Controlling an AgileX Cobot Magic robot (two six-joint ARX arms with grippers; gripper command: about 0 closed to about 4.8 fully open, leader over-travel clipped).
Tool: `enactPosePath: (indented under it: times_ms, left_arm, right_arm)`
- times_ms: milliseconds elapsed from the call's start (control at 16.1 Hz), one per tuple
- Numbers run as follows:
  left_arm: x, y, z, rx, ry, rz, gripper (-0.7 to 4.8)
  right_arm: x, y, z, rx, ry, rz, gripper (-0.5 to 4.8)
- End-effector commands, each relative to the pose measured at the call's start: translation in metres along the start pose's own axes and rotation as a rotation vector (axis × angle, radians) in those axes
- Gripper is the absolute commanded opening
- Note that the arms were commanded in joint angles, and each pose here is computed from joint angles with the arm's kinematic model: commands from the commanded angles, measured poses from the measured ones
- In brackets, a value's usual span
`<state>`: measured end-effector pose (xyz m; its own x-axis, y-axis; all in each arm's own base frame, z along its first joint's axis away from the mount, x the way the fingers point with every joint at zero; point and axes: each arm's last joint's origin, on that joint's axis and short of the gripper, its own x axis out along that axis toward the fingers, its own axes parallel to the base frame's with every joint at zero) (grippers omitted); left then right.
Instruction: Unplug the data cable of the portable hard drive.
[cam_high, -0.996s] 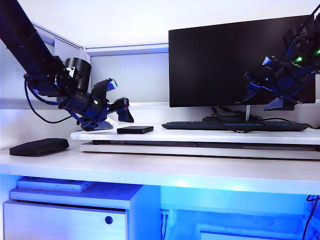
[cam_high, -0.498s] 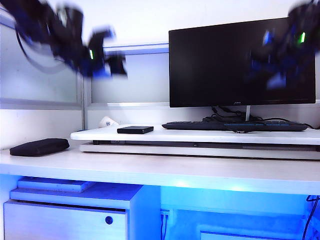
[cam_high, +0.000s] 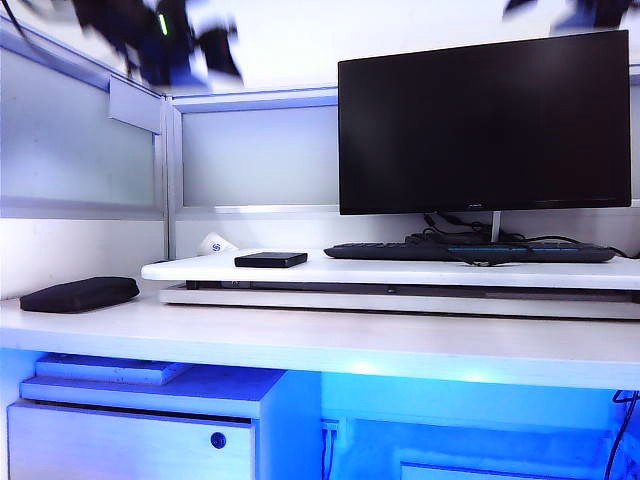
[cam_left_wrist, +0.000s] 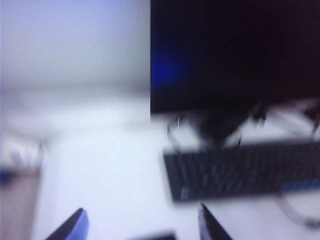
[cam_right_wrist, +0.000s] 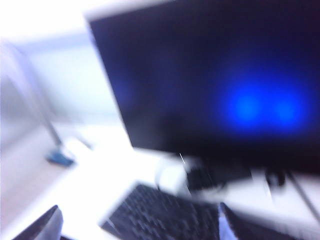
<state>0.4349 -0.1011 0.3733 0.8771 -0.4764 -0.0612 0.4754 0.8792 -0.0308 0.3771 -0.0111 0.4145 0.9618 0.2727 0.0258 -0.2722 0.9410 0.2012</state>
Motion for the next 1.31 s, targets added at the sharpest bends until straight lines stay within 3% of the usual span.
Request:
enactPosePath:
  times_ms: [62,311,560,871,996,1120,1245,1307]
  left_arm:
    - [-0.056,-0.017,0.061,0.034,-0.099,-0.003,2.95]
    - [-0.120,-0.026,0.098,0.028,-0.082,0.028,2.38]
    - [-0.183,-0.043,0.095,0.029,-0.086,0.033,2.36]
    - [-0.248,-0.064,0.036,0.002,-0.053,0.061,2.36]
    - [-0.268,-0.070,0.015,-0.001,-0.083,0.096,2.36]
    - [-0.283,-0.072,-0.009,0.014,-0.076,0.200,2.36]
    - [-0.294,-0.074,-0.032,0.014,-0.059,0.248,2.32]
    - [-0.298,-0.075,-0.047,0.010,-0.041,0.257,1.98]
  right_arm:
    - [-0.037,0.020,0.035,-0.032,-0.064,0.043,3.99]
    - [-0.073,0.038,0.053,-0.023,-0.033,0.062,3.99]
    - [-0.120,0.060,0.077,-0.045,-0.083,0.089,3.99]
    - [-0.165,0.074,0.067,-0.036,-0.020,0.072,3.98]
    - [-0.178,0.073,0.043,-0.018,0.021,0.054,3.86]
    - [-0.192,0.069,0.007,0.000,0.067,0.004,3.85]
    - [-0.207,0.066,-0.025,-0.005,0.088,-0.059,3.53]
    - [-0.214,0.064,-0.042,-0.013,0.100,-0.071,3.35]
